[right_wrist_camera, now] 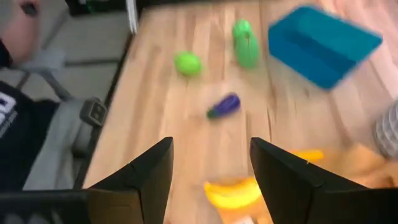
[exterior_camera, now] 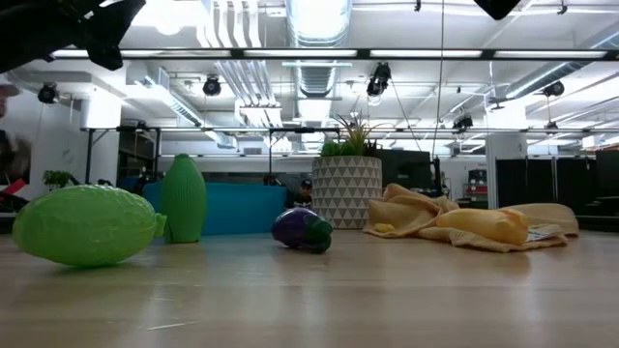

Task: Pick and placing Produce into tupperware
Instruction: Put the yellow corn into the blue bin

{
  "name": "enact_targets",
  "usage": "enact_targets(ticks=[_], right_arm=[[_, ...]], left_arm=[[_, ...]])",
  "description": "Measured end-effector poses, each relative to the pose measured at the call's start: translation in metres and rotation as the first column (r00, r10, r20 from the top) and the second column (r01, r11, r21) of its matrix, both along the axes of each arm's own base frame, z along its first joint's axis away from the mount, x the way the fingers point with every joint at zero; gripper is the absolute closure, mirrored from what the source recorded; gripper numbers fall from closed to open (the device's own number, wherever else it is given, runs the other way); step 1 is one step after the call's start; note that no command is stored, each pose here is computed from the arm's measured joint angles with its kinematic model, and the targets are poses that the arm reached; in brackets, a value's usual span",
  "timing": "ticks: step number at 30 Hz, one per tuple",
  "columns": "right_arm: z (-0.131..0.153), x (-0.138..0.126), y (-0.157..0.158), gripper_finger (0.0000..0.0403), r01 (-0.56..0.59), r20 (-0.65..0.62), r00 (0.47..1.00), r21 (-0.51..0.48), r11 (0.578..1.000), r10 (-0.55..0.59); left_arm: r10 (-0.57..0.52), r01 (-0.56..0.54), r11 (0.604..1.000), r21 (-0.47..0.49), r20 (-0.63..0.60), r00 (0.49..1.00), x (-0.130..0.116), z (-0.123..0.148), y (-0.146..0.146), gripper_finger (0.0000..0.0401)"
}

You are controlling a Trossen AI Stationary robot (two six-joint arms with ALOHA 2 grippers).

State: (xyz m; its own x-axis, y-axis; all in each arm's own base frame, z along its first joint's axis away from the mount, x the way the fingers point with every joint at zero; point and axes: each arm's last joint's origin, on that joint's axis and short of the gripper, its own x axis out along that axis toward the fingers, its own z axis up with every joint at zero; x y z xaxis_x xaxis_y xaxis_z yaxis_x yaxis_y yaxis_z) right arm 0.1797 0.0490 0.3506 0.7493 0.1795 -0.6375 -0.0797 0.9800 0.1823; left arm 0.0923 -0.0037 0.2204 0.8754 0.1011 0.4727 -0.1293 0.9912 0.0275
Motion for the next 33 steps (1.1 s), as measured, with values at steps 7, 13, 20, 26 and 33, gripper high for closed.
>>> enact_targets(ticks=[7, 13, 20, 26, 33], right_arm=[[0.003, 0.031, 0.0, 0.0198, 0.391, -0.155, 0.897, -0.154, 0.907, -0.413], [-0.001, 0.049, 0.002, 0.0198, 0.61, -0.227, 0.738, -0.178, 0.772, -0.636], [-0.018, 0.075, 0.008, 0.0197, 0.66, -0.267, 0.675, -0.198, 0.725, -0.687], [-0.046, 0.096, 0.009, 0.0197, 0.659, -0.314, 0.626, -0.275, 0.7, -0.714], [-0.078, 0.129, 0.0, 0.0197, 0.673, -0.294, 0.587, -0.341, 0.656, -0.755]], left_arm=[[0.006, -0.006, 1.0, 0.009, 0.008, 1.0, -0.001, 0.001, 0.0, 0.0208], [0.006, -0.006, 1.0, 0.006, 0.046, 0.999, -0.002, 0.004, 0.0, 0.0208], [0.031, -0.034, 0.998, 0.048, 0.051, 0.998, -0.003, 0.005, 0.0, 0.0208], [0.033, -0.036, 0.998, 0.052, 0.054, 0.998, -0.003, 0.005, 0.0, 0.0208], [0.04, -0.044, 0.997, 0.062, 0.067, 0.997, -0.004, 0.006, 0.0, 0.0208]])
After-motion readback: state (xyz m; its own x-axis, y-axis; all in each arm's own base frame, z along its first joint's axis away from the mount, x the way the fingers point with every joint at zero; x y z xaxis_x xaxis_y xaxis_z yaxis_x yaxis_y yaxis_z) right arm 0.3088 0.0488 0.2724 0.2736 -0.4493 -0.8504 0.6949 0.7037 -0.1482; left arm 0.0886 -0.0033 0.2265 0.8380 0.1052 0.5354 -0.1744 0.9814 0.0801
